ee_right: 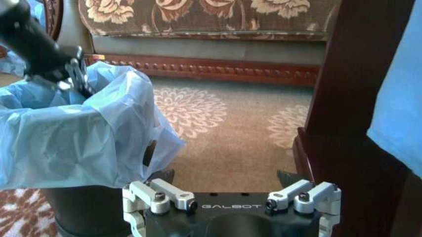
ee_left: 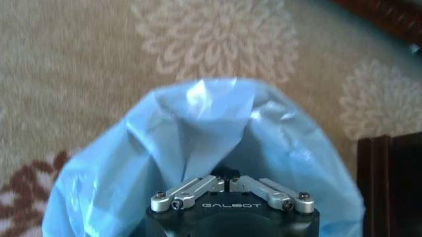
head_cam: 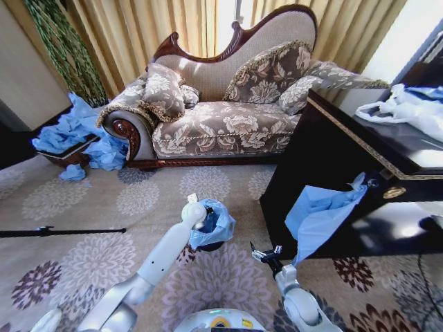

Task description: Place a garbage bag over the trash bin.

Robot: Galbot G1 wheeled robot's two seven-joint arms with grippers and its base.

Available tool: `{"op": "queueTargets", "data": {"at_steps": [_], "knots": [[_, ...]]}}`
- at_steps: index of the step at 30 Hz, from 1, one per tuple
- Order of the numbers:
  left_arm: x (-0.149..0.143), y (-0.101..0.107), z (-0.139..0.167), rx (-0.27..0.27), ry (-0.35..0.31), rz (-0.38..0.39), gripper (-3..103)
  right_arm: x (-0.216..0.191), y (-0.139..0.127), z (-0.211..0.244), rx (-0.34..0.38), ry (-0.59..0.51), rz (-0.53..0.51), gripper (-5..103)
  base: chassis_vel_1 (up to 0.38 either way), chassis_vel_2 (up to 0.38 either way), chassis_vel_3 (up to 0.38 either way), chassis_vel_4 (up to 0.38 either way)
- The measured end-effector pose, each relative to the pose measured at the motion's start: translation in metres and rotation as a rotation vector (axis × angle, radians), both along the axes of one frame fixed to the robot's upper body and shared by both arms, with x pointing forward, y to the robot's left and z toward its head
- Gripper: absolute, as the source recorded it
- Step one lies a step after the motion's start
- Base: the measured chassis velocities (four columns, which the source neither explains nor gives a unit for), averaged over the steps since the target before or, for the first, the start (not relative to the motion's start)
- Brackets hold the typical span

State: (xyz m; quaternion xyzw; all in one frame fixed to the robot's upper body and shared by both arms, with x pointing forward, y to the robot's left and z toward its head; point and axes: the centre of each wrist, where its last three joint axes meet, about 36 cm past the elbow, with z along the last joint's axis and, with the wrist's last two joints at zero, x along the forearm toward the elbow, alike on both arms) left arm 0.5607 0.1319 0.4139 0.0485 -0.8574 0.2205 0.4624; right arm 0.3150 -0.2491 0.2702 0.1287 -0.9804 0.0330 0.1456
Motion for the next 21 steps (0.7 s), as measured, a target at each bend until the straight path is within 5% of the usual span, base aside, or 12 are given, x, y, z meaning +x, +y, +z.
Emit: {"op": "queueTargets", "data": {"at_steps": [8,21], "knots": [[-0.001,-0.01,-0.036,0.003,0.064,0.004,0,0.008,0.0,-0.006,-0.001,0.01,0.002,100,0.0,0.0,0.0,0.0],[0.035,-0.021,-0.062,0.021,0.072,0.034,0,0.012,0.0,-0.01,-0.007,0.02,0.003,100,0.0,0.0,0.0,0.0]]}}
